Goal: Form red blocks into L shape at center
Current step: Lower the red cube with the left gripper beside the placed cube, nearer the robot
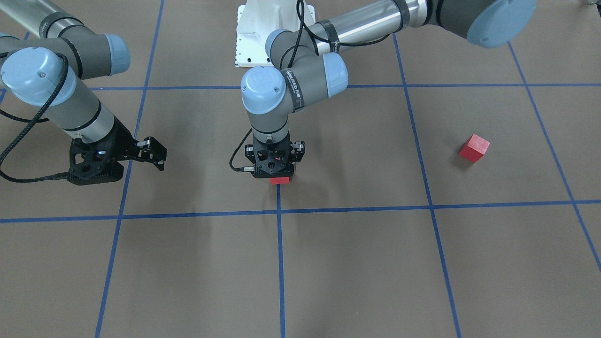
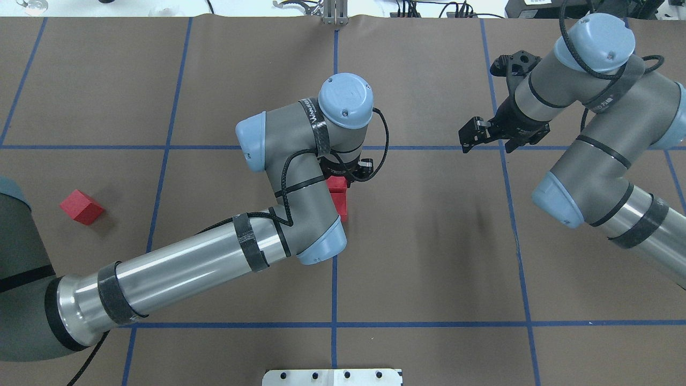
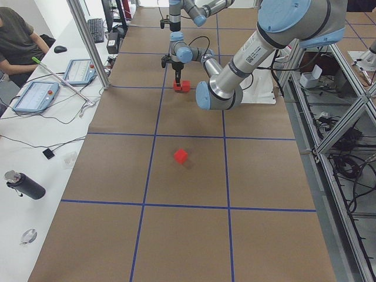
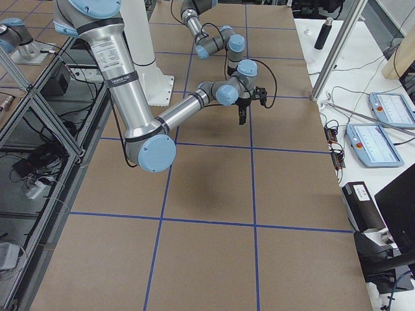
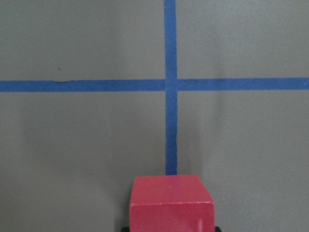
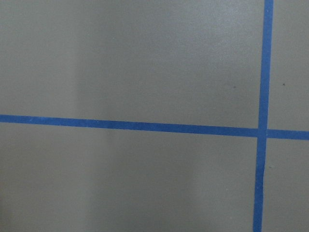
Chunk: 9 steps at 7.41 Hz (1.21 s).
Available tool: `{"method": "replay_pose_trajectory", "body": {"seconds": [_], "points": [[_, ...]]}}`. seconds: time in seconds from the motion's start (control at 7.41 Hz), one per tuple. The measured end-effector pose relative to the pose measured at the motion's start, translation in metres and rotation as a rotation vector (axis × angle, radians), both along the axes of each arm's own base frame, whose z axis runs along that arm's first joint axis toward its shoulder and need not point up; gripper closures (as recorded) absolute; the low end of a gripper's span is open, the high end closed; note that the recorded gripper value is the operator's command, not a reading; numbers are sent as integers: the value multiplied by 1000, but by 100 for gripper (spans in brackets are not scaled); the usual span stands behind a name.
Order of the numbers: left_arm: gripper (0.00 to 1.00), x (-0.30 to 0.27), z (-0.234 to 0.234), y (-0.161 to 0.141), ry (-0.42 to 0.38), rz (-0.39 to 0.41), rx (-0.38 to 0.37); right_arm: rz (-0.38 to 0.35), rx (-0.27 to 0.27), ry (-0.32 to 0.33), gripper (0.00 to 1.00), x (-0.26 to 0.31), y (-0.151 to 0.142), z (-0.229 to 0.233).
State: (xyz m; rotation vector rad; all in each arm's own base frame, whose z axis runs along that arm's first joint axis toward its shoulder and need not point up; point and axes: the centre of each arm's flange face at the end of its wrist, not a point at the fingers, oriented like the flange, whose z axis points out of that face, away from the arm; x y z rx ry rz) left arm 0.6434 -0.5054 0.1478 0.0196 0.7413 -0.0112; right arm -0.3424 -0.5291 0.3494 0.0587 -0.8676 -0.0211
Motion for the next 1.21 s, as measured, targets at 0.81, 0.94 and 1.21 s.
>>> {"method": "replay_pose_trajectory", "body": {"seconds": [0.81, 0.94, 1.21], "points": [[100, 0, 6, 1, -2, 2, -5, -1, -1, 1, 0, 0, 0, 1], [100, 0, 6, 1, -2, 2, -5, -1, -1, 1, 0, 0, 0, 1], [100, 0, 5, 1, -1, 2, -5, -1, -1, 1, 0, 0, 0, 1]]}}
